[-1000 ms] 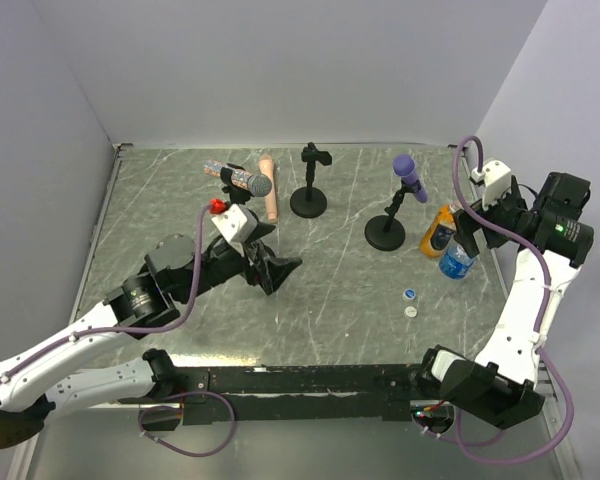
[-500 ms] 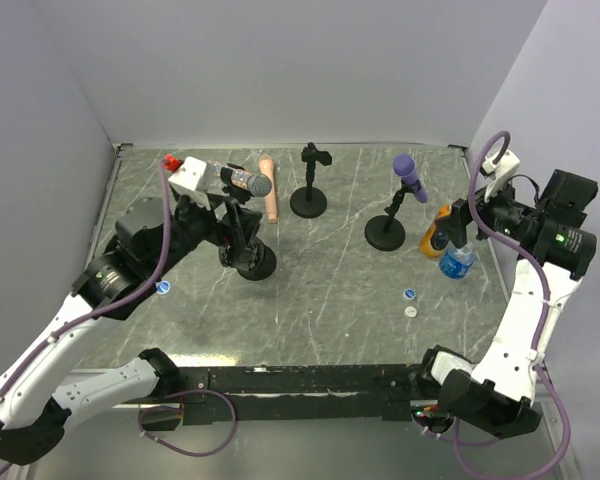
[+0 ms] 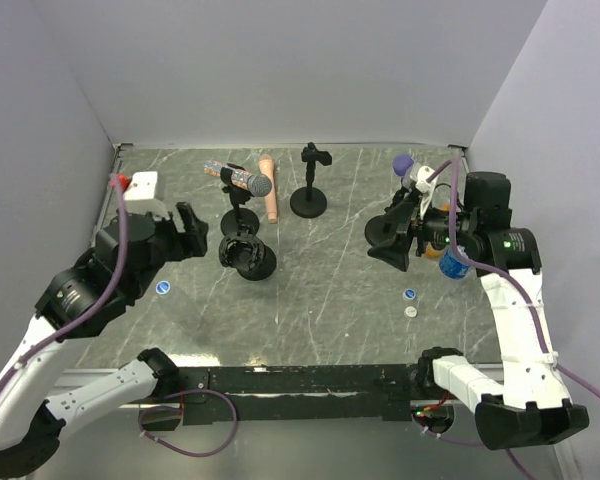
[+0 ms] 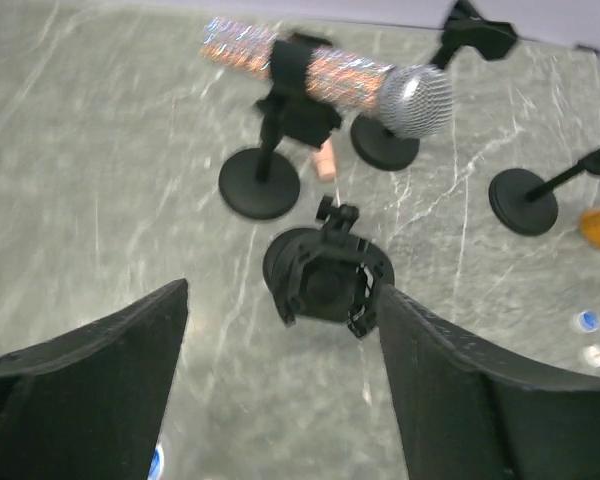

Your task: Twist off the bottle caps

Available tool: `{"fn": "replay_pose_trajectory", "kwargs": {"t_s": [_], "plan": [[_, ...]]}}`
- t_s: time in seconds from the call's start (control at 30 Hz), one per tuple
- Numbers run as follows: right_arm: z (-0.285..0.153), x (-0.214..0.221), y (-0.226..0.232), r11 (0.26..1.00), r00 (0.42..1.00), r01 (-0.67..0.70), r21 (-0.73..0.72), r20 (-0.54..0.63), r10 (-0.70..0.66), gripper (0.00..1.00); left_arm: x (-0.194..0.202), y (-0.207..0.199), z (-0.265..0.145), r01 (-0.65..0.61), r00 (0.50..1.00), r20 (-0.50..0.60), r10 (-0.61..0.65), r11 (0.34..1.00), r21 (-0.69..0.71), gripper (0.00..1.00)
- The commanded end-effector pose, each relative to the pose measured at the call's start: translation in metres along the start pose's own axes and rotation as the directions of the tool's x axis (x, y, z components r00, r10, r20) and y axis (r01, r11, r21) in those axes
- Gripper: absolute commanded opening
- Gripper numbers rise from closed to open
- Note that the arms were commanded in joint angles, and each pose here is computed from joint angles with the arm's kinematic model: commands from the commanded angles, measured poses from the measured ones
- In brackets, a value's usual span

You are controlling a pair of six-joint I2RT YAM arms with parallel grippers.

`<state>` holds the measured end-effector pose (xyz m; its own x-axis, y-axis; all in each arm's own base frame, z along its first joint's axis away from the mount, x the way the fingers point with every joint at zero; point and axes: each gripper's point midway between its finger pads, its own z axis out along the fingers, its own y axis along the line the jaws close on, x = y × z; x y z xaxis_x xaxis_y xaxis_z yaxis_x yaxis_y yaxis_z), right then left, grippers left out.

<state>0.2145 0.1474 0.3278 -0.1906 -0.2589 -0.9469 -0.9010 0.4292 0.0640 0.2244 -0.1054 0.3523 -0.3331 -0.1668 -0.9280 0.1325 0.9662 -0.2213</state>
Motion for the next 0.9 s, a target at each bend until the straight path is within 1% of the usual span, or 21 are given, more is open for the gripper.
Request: {"fn": "replay_pose_trajectory", "kwargs": {"t_s": [0.0,0.13,0.2,0.23,0.27,0.37,0.47,0.57,0.63,0.67,0.77,0.87], "plan": [[0.005,-0.007,0.005,1.0,0.999,0.017,-0.016,0.05,-0.016,0.99,0.01,0.038,-0.032,0.202,0.978,-0.016,-0.208,0.963,-0.176,0.77],[0.009,0.003,0.006,1.0,0.999,0.005,-0.025,0.053,-0.004,0.99,0.048,0.055,-0.049,0.276,0.939,-0.12,-0.321,0.916,-0.292,0.72],[0.011,0.006,0.006,1.0,0.998,0.001,-0.03,0.058,0.0,0.99,0.067,0.063,-0.056,0.253,0.928,-0.181,-0.326,0.906,-0.339,0.72],[0.011,0.006,0.007,0.999,0.998,0.004,-0.034,0.062,-0.002,0.99,0.077,0.063,-0.057,0.237,0.924,-0.211,-0.318,0.912,-0.334,0.99],[0.012,0.008,0.008,0.999,0.998,0.003,-0.037,0.063,-0.001,0.99,0.085,0.063,-0.057,0.244,0.918,-0.223,-0.329,0.91,-0.337,0.97],[0.012,0.007,0.011,0.999,0.998,0.004,-0.05,0.069,0.0,0.99,0.104,0.072,-0.05,0.205,0.915,-0.249,-0.316,0.898,-0.389,0.97],[0.011,0.008,0.014,0.999,0.997,0.005,-0.054,0.075,-0.001,0.99,0.104,0.084,-0.041,0.161,0.934,-0.213,-0.286,0.872,-0.462,0.97],[0.01,0.008,0.016,0.998,0.997,0.01,-0.061,0.078,-0.005,0.99,0.101,0.09,-0.037,0.151,0.944,-0.183,-0.275,0.852,-0.501,0.97],[0.011,0.01,0.017,0.998,0.997,0.007,-0.06,0.076,-0.003,0.99,0.107,0.092,-0.036,0.127,0.944,-0.2,-0.262,0.85,-0.511,0.97],[0.01,0.01,0.016,0.998,0.997,0.009,-0.057,0.076,-0.005,0.99,0.112,0.092,-0.036,0.123,0.94,-0.214,-0.264,0.851,-0.511,0.99],[0.01,0.012,0.016,0.999,0.997,0.013,-0.05,0.075,-0.01,0.99,0.129,0.09,-0.036,0.113,0.923,-0.266,-0.278,0.857,-0.503,0.87],[0.011,0.014,0.016,0.998,0.998,0.007,-0.054,0.07,-0.004,0.99,0.145,0.088,-0.037,0.109,0.905,-0.308,-0.294,0.859,-0.5,0.79]]}}
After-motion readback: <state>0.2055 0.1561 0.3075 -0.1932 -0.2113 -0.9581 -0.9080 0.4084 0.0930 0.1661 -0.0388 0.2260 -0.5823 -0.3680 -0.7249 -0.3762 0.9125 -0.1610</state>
